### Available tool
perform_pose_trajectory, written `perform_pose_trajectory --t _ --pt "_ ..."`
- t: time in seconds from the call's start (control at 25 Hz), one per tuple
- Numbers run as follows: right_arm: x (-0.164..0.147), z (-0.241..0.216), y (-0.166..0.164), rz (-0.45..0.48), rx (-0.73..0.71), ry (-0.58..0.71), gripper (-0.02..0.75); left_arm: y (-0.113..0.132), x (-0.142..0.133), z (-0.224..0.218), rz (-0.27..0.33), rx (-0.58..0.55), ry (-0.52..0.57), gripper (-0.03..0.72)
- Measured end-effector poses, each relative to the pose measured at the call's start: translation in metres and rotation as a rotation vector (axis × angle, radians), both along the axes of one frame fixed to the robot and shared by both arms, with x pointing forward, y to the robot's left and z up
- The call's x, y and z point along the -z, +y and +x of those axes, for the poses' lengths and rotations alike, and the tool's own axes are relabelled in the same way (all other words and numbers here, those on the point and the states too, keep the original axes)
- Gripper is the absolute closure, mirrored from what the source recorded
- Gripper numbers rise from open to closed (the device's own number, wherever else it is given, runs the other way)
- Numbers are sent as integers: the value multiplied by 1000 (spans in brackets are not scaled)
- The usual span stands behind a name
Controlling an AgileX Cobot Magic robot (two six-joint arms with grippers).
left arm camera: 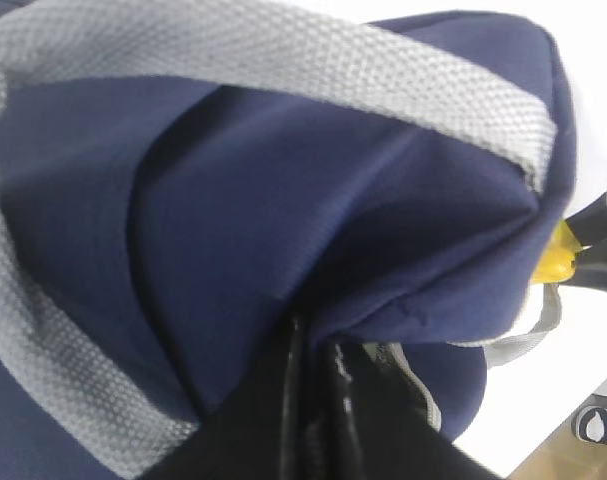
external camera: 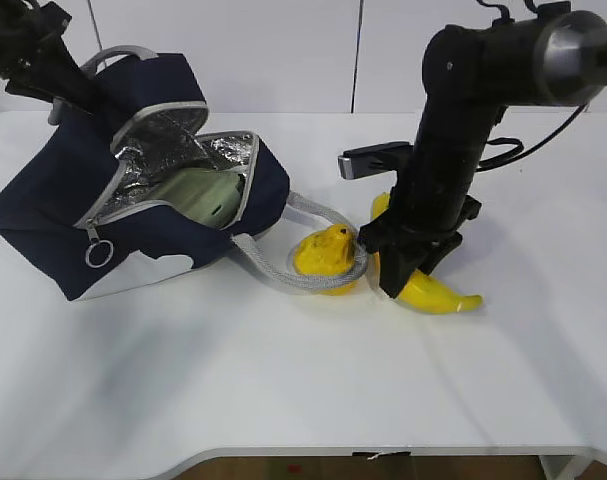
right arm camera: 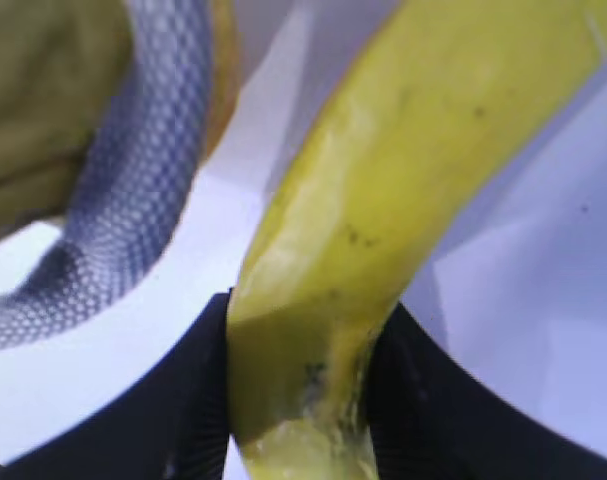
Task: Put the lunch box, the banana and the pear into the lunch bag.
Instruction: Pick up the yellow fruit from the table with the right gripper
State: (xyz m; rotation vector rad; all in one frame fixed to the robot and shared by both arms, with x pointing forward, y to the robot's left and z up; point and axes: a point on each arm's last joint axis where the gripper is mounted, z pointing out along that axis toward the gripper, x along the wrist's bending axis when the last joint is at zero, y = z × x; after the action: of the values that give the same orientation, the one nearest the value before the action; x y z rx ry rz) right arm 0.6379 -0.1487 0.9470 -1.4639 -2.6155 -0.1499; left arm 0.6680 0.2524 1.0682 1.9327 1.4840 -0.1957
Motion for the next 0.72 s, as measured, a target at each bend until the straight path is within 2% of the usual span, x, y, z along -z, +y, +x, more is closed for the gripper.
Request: perform_pose_trajectory --t 0.24,0.4,0.52,0.72 --pt "-27 -3 -1 22 21 -51 453 0 0 0 0 0 0 683" --pt "-59 -11 1 94 36 -103 453 0 0 0 0 0 0 683" --pt "-81 -18 7 193 27 -125 453 0 0 0 0 0 0 683" --pt "-101 -25 26 452 -11 -107 453 0 0 0 0 0 0 683"
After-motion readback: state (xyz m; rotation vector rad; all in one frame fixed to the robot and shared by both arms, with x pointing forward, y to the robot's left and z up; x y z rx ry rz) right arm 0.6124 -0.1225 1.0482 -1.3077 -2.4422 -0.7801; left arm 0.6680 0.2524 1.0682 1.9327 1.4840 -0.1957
